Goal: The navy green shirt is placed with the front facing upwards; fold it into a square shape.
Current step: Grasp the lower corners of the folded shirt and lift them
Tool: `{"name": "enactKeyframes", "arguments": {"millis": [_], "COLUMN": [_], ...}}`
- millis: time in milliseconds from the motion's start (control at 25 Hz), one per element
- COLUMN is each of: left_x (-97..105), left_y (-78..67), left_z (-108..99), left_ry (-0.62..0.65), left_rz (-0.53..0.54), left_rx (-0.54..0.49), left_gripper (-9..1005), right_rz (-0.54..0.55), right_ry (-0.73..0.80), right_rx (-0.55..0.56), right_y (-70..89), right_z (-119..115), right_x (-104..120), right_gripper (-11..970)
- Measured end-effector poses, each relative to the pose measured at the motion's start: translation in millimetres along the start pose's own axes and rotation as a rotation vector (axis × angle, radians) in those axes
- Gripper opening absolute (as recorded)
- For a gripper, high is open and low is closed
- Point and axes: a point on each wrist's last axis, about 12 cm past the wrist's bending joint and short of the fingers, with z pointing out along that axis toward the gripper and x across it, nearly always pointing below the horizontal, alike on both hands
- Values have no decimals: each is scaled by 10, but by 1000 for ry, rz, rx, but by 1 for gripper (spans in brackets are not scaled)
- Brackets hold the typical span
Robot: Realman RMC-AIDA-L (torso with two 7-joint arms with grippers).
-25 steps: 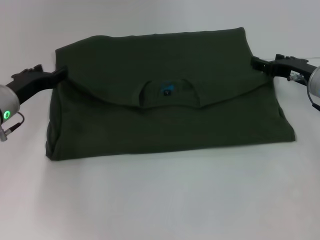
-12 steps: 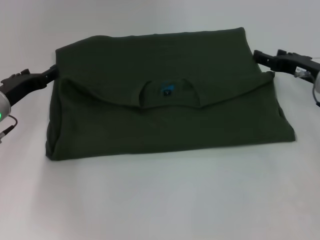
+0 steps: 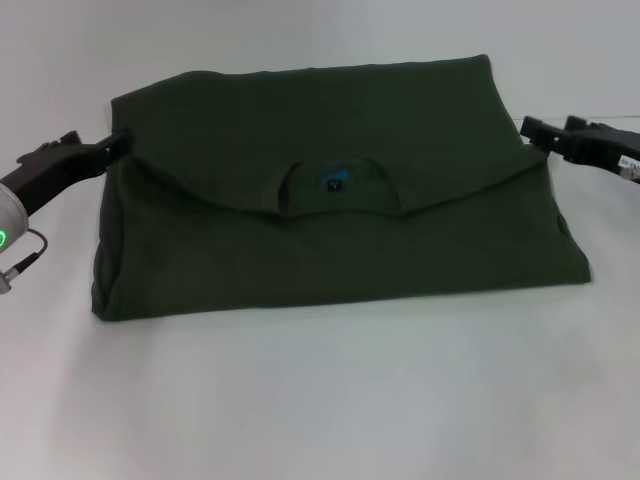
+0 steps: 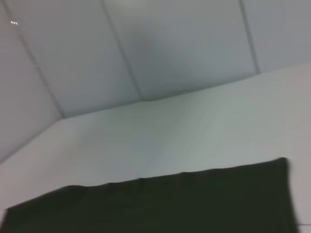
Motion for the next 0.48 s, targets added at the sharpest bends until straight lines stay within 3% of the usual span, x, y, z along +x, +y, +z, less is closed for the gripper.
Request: {"name": "enactKeyframes", "arguments": {"millis": [280, 480], "left_x": [-107, -204], "left_y": [72, 117], "left_z": [-202, -511], "left_ry": [27, 82], "left_rz": [67, 114], "left_rx": [102, 222], "left_gripper": [887, 885], "right_rz": [-59, -156], "right_ry": [8, 21], "right_rx": [-181, -307], "right_y": [151, 253], "right_z": [-128, -266], "right_x": [75, 141], "right_gripper": [825, 824]}}
